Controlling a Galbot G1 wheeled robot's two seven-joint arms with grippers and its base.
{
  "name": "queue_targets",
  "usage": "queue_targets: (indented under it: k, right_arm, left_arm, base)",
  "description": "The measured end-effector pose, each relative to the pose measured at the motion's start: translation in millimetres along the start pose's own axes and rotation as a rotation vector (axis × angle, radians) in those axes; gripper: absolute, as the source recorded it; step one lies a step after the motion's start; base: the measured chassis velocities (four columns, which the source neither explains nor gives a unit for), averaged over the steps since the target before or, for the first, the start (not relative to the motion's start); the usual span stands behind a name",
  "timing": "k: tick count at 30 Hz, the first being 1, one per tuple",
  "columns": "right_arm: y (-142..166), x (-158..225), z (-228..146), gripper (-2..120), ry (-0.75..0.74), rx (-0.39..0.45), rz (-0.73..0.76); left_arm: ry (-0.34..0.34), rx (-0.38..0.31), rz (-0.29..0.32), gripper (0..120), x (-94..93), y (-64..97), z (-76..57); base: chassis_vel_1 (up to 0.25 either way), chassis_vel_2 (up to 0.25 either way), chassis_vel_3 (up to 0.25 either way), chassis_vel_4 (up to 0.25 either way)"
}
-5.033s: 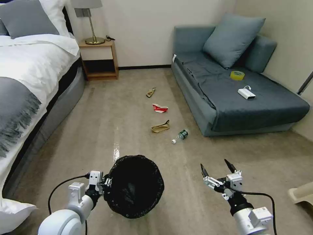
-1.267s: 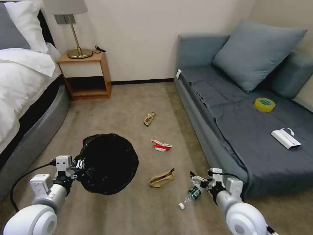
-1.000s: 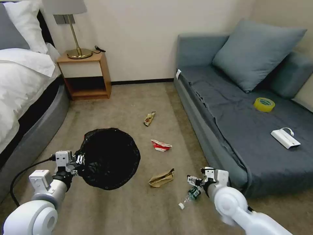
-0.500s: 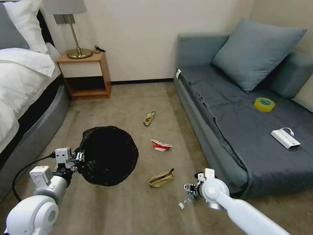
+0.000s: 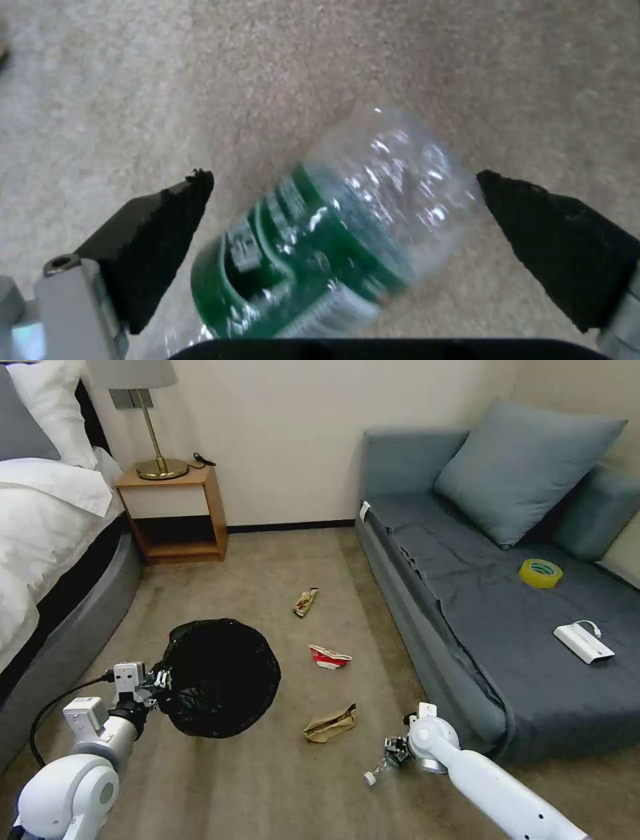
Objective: Pick up the trash bin, then pick up the garbage on the floor and place it into the trash bin.
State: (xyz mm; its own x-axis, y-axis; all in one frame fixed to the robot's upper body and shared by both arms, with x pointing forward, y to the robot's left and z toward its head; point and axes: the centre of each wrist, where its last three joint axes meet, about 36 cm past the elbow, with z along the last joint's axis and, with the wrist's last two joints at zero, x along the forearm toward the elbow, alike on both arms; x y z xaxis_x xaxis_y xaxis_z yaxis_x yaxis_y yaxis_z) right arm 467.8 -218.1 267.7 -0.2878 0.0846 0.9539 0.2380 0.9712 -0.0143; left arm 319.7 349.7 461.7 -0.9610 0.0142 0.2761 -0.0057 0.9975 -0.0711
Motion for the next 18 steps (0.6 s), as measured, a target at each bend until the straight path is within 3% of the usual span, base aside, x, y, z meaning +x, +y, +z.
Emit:
queue_targets:
  k: [10, 18]
  right_arm:
    - [19.2, -16.2, 0.0, 98, 0.009, -0.006, -0.007]
    - [27.7, -23.1, 6.6, 73, 0.016, 0.002, -0.019]
  left_arm:
    - [-0.002, 0.011, -0.011, 5, -5.6, 5.5, 0.7]
    - [0.000, 0.014, -0.016, 5, -8.7, 8.1, 1.9]
  base:
    - [0.000, 0.000, 0.000, 0.000]
    - [0.000, 0.000, 0.000, 0.000]
